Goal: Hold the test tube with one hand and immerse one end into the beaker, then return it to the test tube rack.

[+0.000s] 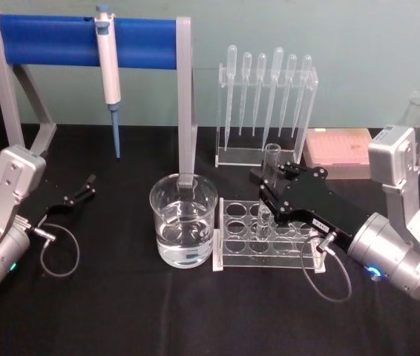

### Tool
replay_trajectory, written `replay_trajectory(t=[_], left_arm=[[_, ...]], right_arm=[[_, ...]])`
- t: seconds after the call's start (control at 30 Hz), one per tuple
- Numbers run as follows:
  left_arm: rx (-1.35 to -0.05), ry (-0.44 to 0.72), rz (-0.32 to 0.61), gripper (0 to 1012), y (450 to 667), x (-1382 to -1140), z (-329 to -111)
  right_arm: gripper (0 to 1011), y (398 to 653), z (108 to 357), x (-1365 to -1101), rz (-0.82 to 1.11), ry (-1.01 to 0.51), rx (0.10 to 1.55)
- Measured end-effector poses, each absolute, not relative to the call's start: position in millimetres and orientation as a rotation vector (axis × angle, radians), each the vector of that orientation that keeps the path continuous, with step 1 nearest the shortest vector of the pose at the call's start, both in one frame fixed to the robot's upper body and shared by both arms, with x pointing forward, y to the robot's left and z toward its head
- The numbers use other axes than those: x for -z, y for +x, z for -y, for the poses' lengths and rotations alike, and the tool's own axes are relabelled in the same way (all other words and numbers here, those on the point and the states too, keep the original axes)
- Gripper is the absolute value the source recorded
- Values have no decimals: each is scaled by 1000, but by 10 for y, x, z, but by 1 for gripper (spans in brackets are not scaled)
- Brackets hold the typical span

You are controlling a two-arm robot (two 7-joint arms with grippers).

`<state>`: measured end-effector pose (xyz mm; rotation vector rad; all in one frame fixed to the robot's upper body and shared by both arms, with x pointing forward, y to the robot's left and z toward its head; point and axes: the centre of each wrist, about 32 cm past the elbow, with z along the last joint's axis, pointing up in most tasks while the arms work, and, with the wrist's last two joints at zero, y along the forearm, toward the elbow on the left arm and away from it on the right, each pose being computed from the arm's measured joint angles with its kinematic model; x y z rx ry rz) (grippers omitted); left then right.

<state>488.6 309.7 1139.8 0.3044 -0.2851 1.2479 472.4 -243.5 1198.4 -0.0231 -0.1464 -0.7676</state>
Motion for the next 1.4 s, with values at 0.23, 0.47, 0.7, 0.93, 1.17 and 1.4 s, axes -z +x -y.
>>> replay_trajectory(t=[0.23, 0.47, 0.7, 0.93, 1.17, 1.4], left_arm=[[-1248, 304, 285, 1000, 4886, -11398, -3097], [-1248, 304, 285, 1000, 4886, -11398, -3097], [-1248, 304, 285, 1000, 4886, -11398, -3097], [-1248, 304, 285, 1000, 4886, -11398, -3097], [-1248, 304, 285, 1000, 4886, -11398, -3097], [-1248, 305, 285, 1000, 4886, -11398, -3097]], right_arm=[[225, 4785, 2433, -11893, 139, -33, 767], [226, 4850, 2434, -11825, 134, -39, 760], [226, 4893, 2409, -11802, 134, -54, 750], [239, 4921, 2368, -11816, 143, -82, 737], [452, 4923, 2347, -11838, 138, -106, 737], [681, 4821, 2378, -11846, 132, -105, 759]])
